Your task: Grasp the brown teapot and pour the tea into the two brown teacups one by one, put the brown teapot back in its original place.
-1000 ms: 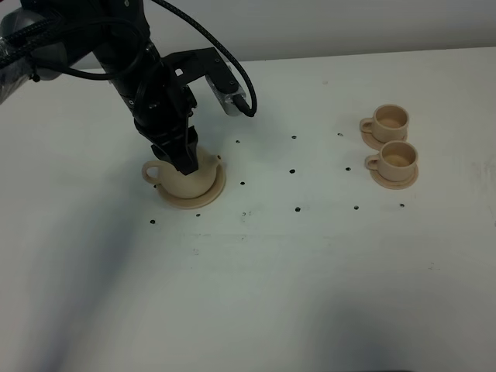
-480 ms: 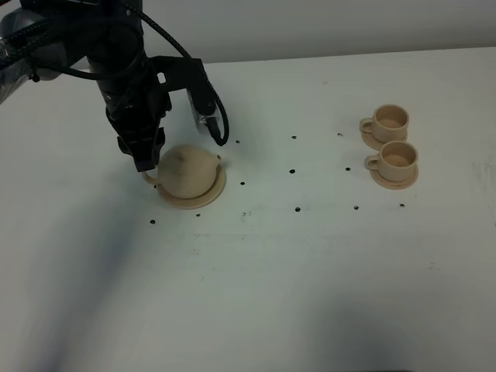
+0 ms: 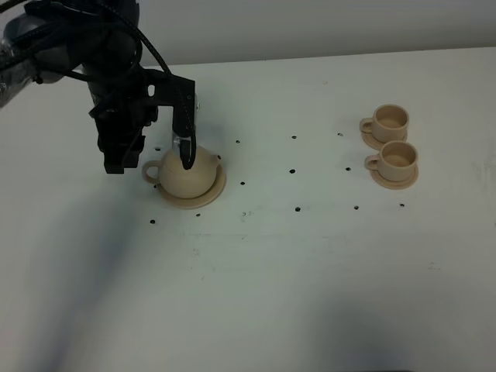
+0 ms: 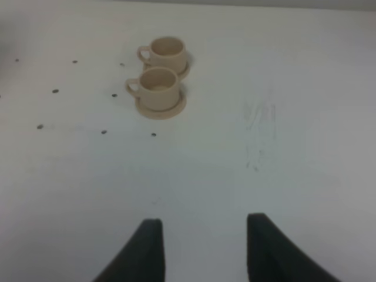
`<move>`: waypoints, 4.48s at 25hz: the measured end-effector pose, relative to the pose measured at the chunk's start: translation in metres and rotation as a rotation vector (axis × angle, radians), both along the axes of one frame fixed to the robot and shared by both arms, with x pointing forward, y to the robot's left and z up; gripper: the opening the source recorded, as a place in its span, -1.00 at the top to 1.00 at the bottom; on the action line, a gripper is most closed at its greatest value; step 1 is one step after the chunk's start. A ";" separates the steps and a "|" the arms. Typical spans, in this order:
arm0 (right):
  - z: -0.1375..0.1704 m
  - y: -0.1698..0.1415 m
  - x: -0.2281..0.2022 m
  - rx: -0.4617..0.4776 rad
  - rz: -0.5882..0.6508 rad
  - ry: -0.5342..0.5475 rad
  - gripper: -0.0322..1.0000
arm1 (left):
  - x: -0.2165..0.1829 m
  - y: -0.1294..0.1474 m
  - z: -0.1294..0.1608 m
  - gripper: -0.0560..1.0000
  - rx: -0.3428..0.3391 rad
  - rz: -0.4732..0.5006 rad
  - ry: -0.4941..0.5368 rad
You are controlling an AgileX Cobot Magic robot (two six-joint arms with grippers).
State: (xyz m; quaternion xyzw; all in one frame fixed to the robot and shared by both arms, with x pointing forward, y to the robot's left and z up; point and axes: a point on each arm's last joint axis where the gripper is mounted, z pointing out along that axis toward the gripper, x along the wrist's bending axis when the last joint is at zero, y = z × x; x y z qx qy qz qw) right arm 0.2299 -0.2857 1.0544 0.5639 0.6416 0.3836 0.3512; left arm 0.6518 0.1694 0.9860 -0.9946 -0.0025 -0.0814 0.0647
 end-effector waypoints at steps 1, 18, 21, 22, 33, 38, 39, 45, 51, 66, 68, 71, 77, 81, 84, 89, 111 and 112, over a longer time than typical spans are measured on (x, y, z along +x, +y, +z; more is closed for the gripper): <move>0.000 0.000 0.000 0.000 0.000 0.000 0.30 | 0.001 0.001 -0.003 0.09 0.016 -0.004 0.002; 0.000 0.000 0.000 0.000 0.000 0.000 0.30 | 0.012 -0.003 -0.033 0.09 0.016 -0.022 -0.006; 0.000 0.000 0.000 0.000 0.000 0.000 0.30 | 0.014 -0.004 -0.033 0.09 0.007 -0.026 -0.025; 0.000 0.000 0.000 0.000 0.000 0.000 0.30 | 0.014 -0.004 -0.033 0.09 0.007 -0.026 -0.024; 0.000 0.000 0.000 -0.001 0.000 0.000 0.30 | 0.014 -0.020 -0.054 0.09 0.004 -0.041 0.003; 0.000 0.000 0.000 0.001 0.000 0.000 0.30 | 0.017 -0.026 -0.055 0.09 0.026 -0.044 0.002; 0.000 0.000 0.000 0.001 0.000 0.000 0.30 | 0.018 -0.027 -0.054 0.09 0.031 -0.045 0.003; 0.000 0.000 0.000 0.001 0.000 0.000 0.30 | 0.018 -0.031 -0.048 0.09 0.028 -0.042 0.006; 0.000 0.000 0.000 0.001 0.000 0.000 0.30 | 0.017 -0.031 -0.048 0.25 0.032 -0.040 0.016; 0.000 0.000 0.000 0.001 0.000 0.000 0.30 | 0.015 -0.030 -0.048 0.64 0.038 -0.043 0.041; 0.000 0.000 0.000 0.001 0.000 0.000 0.30 | 0.014 -0.030 -0.048 0.64 0.039 -0.037 0.050; 0.000 0.000 0.000 0.001 0.000 0.000 0.30 | 0.015 -0.028 -0.048 0.64 0.031 -0.022 0.054; 0.000 0.000 0.000 0.001 0.000 0.000 0.30 | 0.016 -0.023 -0.048 0.64 0.016 0.004 0.061; 0.000 0.000 0.000 0.001 0.000 0.000 0.30 | 0.017 -0.021 -0.049 0.64 -0.005 0.023 0.071; 0.000 0.000 0.000 0.001 0.000 0.000 0.30 | 0.018 -0.017 -0.046 0.64 -0.026 0.041 0.072; 0.000 0.000 0.000 0.001 0.000 0.000 0.30 | 0.019 -0.009 -0.038 0.64 -0.052 0.068 0.062; 0.000 0.000 0.000 0.001 0.000 0.000 0.30 | 0.001 -0.073 -0.006 0.64 -0.307 0.152 -0.041; 0.000 0.000 0.000 0.001 0.000 0.000 0.30 | -0.001 -0.080 -0.006 0.64 -0.313 0.148 -0.056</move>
